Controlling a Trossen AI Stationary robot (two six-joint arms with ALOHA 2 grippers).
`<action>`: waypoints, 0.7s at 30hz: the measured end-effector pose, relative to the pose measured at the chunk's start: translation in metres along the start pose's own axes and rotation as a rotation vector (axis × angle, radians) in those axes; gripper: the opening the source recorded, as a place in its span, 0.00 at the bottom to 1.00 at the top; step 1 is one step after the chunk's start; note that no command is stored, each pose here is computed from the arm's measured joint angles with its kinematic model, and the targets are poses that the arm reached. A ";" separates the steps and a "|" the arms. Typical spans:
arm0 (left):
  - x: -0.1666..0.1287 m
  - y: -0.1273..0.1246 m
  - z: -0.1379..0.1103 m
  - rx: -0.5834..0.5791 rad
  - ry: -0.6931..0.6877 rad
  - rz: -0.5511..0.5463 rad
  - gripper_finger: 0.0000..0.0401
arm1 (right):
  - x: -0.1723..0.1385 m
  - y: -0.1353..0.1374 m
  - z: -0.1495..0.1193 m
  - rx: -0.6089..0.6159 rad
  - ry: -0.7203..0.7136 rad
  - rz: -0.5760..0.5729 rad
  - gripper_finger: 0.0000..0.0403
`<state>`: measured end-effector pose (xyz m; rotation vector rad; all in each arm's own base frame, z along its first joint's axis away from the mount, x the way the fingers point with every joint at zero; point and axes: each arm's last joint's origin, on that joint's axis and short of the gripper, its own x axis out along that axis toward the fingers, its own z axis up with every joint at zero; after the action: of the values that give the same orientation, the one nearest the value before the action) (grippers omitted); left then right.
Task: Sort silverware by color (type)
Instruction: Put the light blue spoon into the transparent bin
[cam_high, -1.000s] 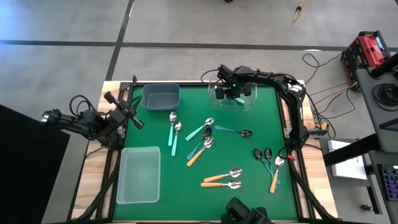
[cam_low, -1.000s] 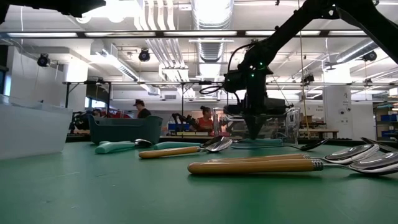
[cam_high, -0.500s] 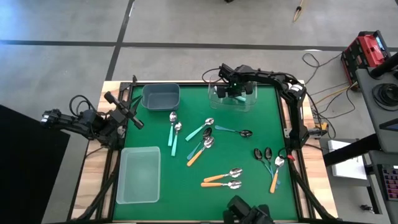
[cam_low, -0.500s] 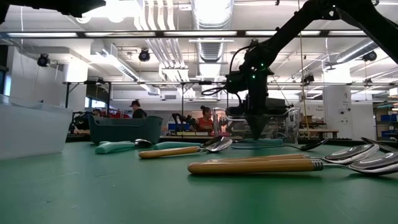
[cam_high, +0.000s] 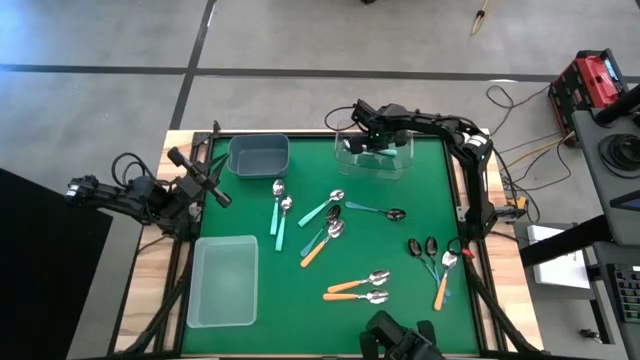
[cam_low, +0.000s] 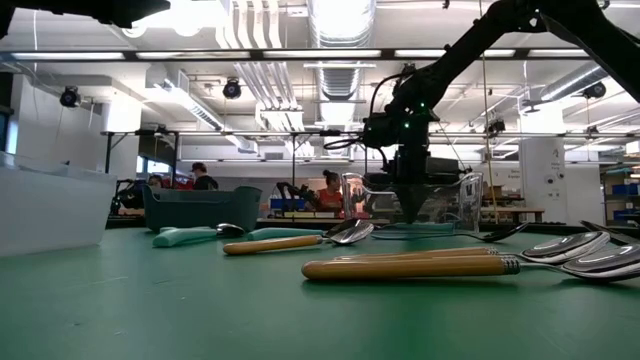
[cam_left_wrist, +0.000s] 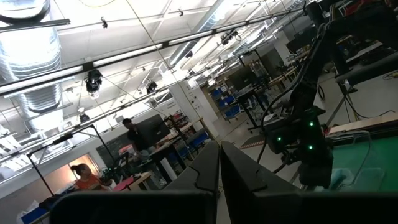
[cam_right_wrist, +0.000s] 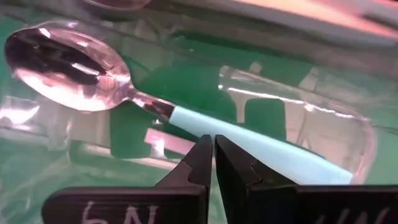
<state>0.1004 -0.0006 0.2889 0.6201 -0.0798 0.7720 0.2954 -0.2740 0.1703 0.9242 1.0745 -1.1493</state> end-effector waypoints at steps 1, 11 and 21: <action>0.000 0.000 0.000 0.000 0.000 0.000 0.00 | 0.000 -0.001 0.000 -0.002 -0.003 -0.004 0.03; 0.000 0.000 0.000 0.000 0.000 0.000 0.00 | -0.005 -0.002 0.000 -0.028 0.048 0.003 0.03; 0.000 0.000 0.000 0.000 0.000 0.000 0.00 | -0.004 -0.009 0.002 -0.052 0.000 -0.107 0.03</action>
<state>0.1004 -0.0006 0.2889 0.6202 -0.0798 0.7718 0.2868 -0.2769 0.1746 0.8342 1.1597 -1.2031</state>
